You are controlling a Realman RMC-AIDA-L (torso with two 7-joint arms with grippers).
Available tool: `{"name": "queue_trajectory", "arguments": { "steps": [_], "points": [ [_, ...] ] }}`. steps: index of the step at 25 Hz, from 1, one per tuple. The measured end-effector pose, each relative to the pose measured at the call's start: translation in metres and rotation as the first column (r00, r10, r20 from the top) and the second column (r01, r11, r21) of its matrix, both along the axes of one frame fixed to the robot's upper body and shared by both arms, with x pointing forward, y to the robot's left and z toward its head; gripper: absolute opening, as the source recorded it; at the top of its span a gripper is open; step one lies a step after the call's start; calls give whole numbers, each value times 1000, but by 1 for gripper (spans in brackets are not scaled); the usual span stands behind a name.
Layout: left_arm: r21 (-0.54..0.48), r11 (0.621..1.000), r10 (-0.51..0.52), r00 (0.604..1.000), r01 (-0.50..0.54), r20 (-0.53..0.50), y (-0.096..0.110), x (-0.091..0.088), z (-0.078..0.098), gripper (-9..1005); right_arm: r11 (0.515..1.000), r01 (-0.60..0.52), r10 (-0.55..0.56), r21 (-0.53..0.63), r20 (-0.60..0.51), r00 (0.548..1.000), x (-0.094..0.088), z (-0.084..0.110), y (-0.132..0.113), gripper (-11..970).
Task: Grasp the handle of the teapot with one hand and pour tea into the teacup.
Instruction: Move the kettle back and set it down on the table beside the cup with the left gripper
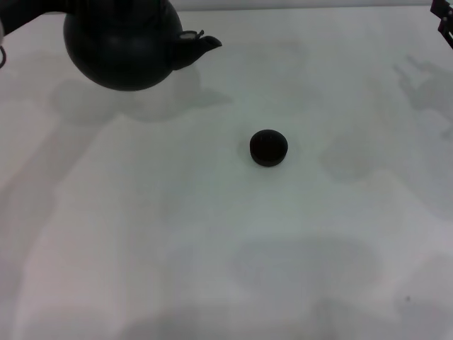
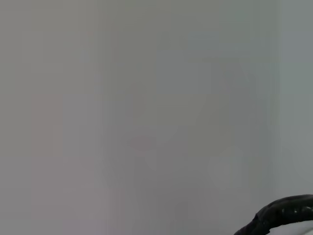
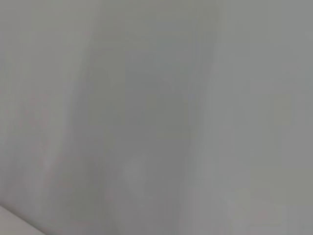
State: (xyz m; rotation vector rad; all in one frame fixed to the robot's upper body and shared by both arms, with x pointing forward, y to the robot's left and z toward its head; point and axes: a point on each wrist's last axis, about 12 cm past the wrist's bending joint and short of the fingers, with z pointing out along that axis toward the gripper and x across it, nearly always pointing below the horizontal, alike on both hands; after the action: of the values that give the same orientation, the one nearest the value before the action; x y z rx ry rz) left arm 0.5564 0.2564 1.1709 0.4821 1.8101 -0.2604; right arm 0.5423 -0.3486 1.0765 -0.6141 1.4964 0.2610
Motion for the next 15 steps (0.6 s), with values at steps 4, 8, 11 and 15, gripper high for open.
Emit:
{"name": "queue_trajectory", "arguments": {
  "steps": [4,8,11,15],
  "points": [
    [-53,997,-61,998,60,-2,9,-4,-4,118,1000,2,-2,1,-4,1000,-1,-1,0,318],
    [-88,991,-101,995,100,-7,18,-11,-14,121,1000,5,-5,3,-8,1000,-3,-2,-1,318],
    [-133,984,-117,993,115,-3,31,-18,-25,123,1000,5,-5,3,-8,1000,-3,-2,-1,318],
    [-158,979,-129,992,130,15,49,-33,-49,125,1000,3,-3,2,-7,1000,-3,-2,0,318]
  ]
}}
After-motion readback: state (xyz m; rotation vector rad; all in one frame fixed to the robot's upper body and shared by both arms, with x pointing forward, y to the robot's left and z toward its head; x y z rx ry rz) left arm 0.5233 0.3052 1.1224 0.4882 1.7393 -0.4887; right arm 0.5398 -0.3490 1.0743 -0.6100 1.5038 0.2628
